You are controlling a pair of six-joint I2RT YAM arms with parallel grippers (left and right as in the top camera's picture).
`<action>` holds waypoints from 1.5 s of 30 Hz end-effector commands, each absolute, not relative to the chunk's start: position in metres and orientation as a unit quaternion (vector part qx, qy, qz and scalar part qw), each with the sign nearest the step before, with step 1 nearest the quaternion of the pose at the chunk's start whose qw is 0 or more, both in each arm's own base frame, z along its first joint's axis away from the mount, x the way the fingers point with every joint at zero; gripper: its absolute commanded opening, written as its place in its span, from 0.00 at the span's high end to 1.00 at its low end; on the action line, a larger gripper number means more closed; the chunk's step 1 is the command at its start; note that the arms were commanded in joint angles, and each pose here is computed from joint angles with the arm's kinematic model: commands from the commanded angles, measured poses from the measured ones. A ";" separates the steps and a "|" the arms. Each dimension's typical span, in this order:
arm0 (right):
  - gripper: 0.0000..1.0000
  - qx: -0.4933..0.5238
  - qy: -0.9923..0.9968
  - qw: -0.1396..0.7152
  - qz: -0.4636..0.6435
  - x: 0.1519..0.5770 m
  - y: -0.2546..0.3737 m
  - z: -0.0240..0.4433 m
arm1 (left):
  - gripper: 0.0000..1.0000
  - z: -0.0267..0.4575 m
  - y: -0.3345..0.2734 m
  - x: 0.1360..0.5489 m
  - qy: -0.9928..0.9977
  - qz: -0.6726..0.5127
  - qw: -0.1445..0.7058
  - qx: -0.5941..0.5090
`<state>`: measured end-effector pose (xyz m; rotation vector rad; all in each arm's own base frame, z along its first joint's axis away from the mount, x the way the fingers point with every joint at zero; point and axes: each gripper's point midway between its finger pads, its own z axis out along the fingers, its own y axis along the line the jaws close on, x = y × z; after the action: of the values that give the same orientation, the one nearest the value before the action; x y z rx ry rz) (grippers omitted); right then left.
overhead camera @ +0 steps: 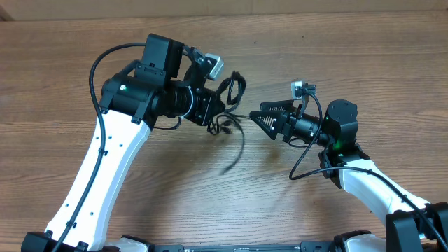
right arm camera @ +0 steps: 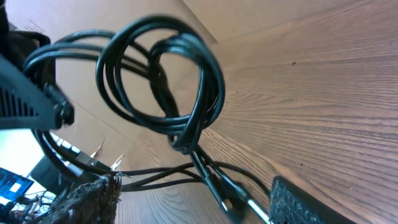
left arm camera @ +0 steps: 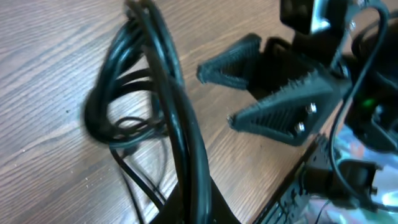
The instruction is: Untangle cables
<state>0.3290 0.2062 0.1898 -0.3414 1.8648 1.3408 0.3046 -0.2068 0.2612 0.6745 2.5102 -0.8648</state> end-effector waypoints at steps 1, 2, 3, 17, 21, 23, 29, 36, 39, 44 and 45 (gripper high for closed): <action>0.25 -0.139 0.732 0.403 0.532 0.329 0.206 0.195 | 0.96 0.272 -0.216 0.292 0.862 -0.328 0.214 0.322; 0.25 -0.139 0.732 0.403 0.532 0.329 0.206 0.195 | 0.96 0.271 -0.215 0.291 0.861 -0.326 0.213 0.328; 0.25 -0.138 0.732 0.403 0.532 0.329 0.206 0.195 | 0.96 0.270 -0.215 0.290 0.859 -0.325 0.212 0.334; 0.23 -0.139 0.732 0.405 0.530 0.329 0.205 0.195 | 0.96 0.287 -0.237 0.257 0.774 -0.397 0.219 0.443; 0.52 -0.144 0.729 0.406 0.533 0.328 0.206 0.197 | 0.96 0.290 -0.239 0.256 0.768 -0.405 0.222 0.444; 0.77 -0.151 0.723 0.407 0.536 0.327 0.207 0.200 | 0.96 0.290 -0.239 0.256 0.768 -0.405 0.222 0.444; 0.96 -0.161 0.718 0.406 0.542 0.323 0.209 0.202 | 0.93 0.287 -0.237 0.258 0.773 -0.395 0.223 0.443; 0.96 -0.161 0.718 0.406 0.542 0.324 0.209 0.202 | 0.40 0.268 -0.219 0.274 0.831 -0.326 0.208 0.399; 0.96 -0.164 0.717 0.409 0.540 0.324 0.209 0.202 | 0.00 0.260 -0.210 0.282 0.857 -0.291 0.203 0.373; 0.96 -0.175 0.714 0.414 0.536 0.323 0.209 0.203 | 0.00 0.256 -0.205 0.286 0.866 -0.274 0.203 0.365; 0.96 -0.177 0.714 0.415 0.536 0.323 0.209 0.203 | 0.00 0.256 -0.204 0.286 0.867 -0.272 0.204 0.365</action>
<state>0.3237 0.2097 0.1971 -0.4016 1.8254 1.3619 0.2810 -0.2083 0.2542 1.0505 2.4008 -0.8228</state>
